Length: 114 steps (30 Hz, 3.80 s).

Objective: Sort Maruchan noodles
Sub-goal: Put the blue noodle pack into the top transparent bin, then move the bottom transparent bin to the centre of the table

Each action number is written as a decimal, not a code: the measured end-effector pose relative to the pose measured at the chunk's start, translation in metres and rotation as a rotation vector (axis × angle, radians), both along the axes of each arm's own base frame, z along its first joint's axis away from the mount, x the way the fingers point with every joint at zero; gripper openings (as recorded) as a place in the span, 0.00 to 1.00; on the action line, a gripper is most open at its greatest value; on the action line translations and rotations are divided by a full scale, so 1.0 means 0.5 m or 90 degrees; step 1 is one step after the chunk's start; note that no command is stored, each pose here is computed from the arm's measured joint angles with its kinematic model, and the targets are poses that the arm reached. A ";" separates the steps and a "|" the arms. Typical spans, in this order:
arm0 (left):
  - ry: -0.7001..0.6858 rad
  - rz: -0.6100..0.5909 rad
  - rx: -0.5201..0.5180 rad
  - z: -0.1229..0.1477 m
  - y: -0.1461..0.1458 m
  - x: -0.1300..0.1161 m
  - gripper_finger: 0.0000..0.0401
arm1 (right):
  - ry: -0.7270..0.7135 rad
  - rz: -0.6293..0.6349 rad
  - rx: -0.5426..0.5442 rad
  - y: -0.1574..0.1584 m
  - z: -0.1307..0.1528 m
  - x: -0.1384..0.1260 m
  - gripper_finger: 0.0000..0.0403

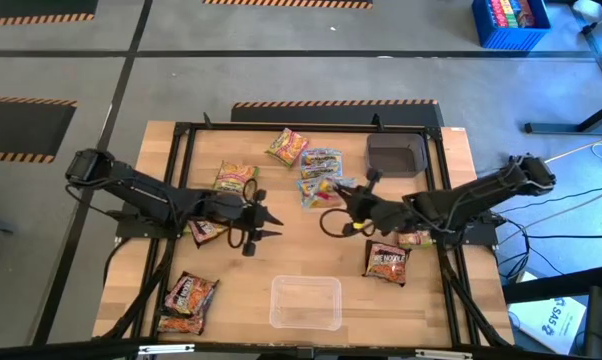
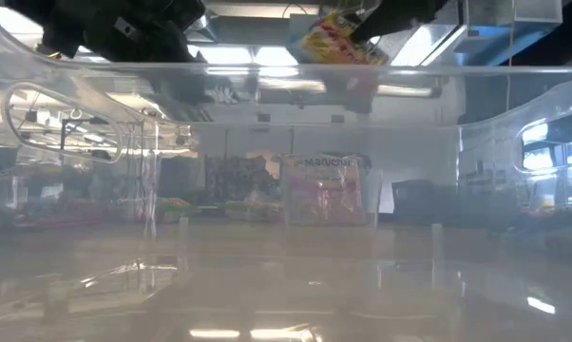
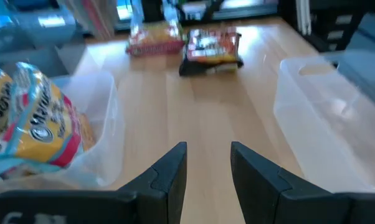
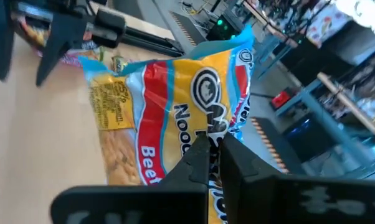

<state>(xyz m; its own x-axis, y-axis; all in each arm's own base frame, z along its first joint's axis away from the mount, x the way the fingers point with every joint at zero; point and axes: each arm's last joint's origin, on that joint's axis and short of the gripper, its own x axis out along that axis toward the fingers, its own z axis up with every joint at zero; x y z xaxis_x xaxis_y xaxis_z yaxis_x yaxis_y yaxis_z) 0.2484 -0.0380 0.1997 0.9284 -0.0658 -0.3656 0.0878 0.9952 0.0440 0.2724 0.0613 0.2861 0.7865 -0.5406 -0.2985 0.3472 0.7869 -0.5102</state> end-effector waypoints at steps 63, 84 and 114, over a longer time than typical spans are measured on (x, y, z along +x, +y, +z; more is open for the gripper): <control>-0.031 0.039 0.003 -0.007 0.007 -0.005 0.29 | 0.254 0.016 -0.005 -0.058 -0.227 0.121 0.02; -0.031 0.039 0.003 -0.007 0.007 -0.005 0.29 | 0.185 0.043 0.064 -0.052 -0.217 0.133 0.43; 0.048 -0.101 -0.171 -0.003 -0.045 0.015 0.29 | 0.162 0.102 0.386 0.140 -0.136 -0.130 0.42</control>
